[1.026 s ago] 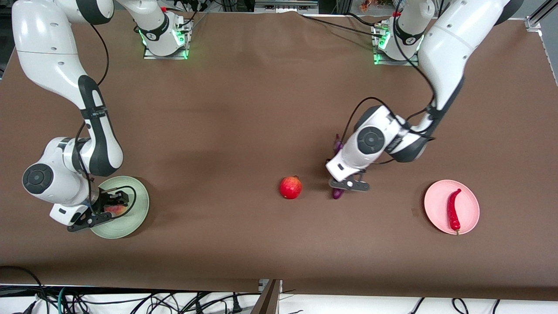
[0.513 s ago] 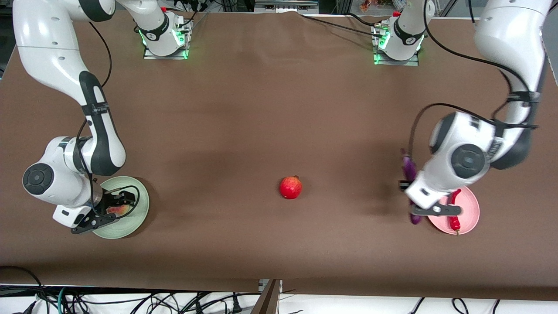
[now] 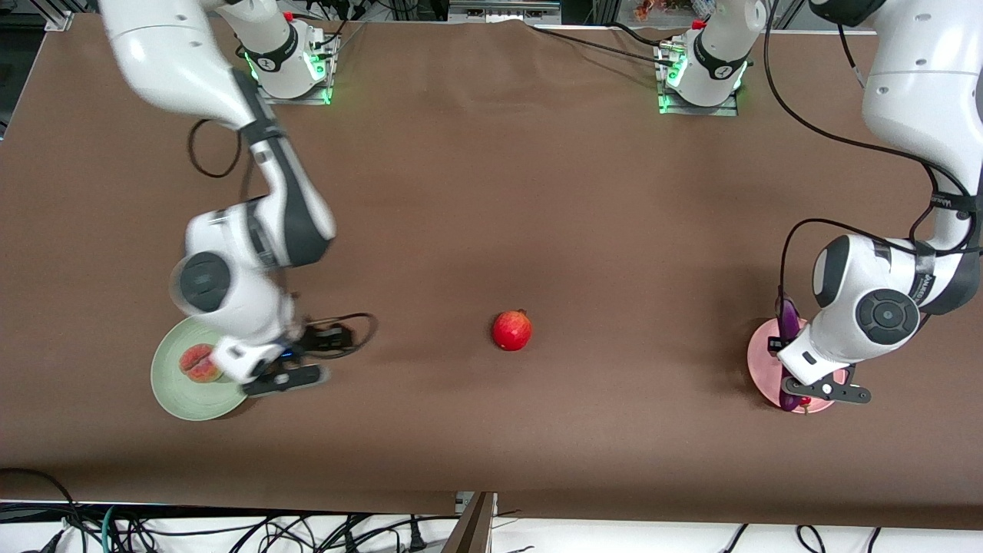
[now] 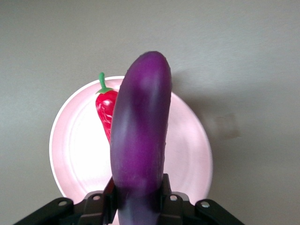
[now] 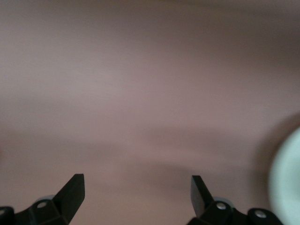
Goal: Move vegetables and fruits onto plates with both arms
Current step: 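Reach the right gripper to the pomegranate while the left gripper withdraws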
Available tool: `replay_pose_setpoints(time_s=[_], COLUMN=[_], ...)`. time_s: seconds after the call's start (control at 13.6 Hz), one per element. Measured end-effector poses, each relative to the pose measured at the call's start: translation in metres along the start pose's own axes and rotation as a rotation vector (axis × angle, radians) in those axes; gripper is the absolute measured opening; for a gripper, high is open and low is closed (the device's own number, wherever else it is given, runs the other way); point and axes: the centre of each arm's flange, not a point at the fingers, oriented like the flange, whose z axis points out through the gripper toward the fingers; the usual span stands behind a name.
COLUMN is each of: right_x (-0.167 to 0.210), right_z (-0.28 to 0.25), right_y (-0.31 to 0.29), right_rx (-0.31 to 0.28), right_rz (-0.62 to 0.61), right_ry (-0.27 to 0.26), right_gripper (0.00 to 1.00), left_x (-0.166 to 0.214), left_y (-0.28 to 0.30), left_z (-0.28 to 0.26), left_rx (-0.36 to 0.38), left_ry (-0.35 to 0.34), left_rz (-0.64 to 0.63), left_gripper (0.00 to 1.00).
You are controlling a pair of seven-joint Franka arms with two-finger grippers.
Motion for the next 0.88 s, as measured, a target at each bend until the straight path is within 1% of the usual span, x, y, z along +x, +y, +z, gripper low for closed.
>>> replay_pose_setpoints(time_s=[0.07,0.15,0.22,0.29,0.44,0.59,0.66,0.73,0.88], right_x=[-0.007,-0.014,-0.021,-0.027,-0.036,-0.044,-0.050,-0.056,-0.070], right_z=[0.005,0.013,0.022,0.033,0.053,0.065,0.071,0.078,0.088], right_y=[-0.040,-0.076,-0.103,-0.123,-0.147,-0.171,-0.184,-0.196,-0.218], right_rx=[0.020,0.040,0.062,0.080,0.107,0.145,0.161,0.170,0.177], right_rz=[0.035,0.065,0.089,0.100,0.129,0.154,0.148,0.141,0.135], right_ry=[0.029,0.058,0.088,0.113,0.141,0.188,0.209,0.220,0.219], right_gripper=[1.00,1.00,1.00,1.00,1.00,1.00,1.00,1.00,1.00], left_x=[-0.002,-0.003,-0.003,-0.003,-0.002,0.000,0.002,0.004,0.005], left_y=[-0.005,-0.005,-0.004,-0.001,-0.001,-0.006,-0.009,-0.013,-0.015], left_z=[0.012,0.020,0.025,0.027,0.025,0.019,0.012,-0.001,-0.043], left_rx=[-0.007,-0.012,-0.015,-0.017,-0.018,-0.014,-0.010,-0.004,0.007], left_ry=[-0.005,-0.014,-0.020,-0.023,-0.018,-0.005,0.007,0.021,0.025], left_rz=[0.001,0.004,0.007,0.011,0.012,0.004,-0.001,-0.005,-0.009], left_gripper=[0.36,0.37,0.38,0.44,0.63,0.85,0.94,1.00,1.00])
